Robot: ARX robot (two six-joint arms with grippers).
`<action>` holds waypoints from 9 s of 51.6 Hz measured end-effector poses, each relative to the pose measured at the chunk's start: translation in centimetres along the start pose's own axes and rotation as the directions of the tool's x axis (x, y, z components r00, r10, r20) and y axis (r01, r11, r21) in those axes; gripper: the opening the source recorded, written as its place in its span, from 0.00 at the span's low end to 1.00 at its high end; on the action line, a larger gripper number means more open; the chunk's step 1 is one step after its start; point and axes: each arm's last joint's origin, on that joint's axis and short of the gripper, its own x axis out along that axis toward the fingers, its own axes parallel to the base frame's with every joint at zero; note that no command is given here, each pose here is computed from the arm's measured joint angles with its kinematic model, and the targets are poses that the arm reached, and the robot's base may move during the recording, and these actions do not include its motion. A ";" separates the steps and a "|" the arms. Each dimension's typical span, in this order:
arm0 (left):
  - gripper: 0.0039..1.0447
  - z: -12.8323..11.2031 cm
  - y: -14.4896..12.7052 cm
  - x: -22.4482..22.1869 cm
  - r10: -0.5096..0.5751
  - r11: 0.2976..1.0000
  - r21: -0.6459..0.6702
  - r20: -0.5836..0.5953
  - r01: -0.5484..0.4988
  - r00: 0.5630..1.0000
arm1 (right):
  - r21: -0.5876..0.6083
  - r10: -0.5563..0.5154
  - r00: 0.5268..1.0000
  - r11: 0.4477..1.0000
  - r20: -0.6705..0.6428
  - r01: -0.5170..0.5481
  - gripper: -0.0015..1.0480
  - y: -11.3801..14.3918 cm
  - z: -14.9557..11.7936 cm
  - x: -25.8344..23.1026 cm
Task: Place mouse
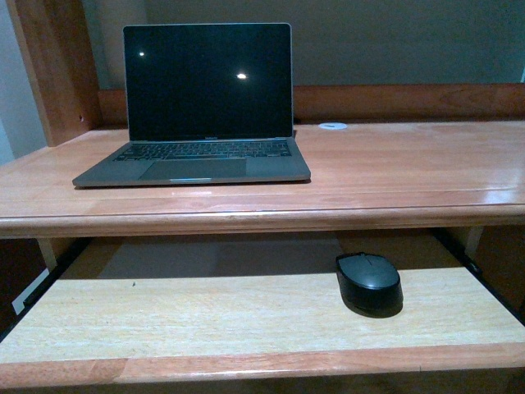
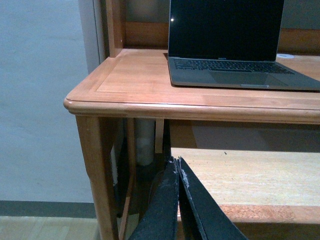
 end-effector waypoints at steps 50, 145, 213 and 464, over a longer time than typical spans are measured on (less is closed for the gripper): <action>0.01 -0.3 0.0 -2.3 0.000 1.000 0.000 -0.006 0.000 1.000 | 0.000 -0.001 1.000 1.000 -0.001 0.001 0.94 0.0 0.0 0.0; 0.94 -0.2 0.0 -2.3 0.000 1.000 0.001 0.001 0.000 1.000 | 0.176 0.169 0.883 0.979 -0.437 -0.101 0.94 13.7 -3.0 22.2; 0.94 -0.3 0.0 -2.3 0.001 1.000 0.001 -0.002 -0.001 1.000 | 0.140 0.152 0.939 0.984 -0.309 -0.113 0.60 9.3 0.4 14.7; 0.94 -0.2 0.0 -2.3 -0.001 1.000 0.002 0.001 0.001 1.000 | 0.006 0.000 1.000 1.000 0.002 0.000 0.02 0.0 0.1 3.7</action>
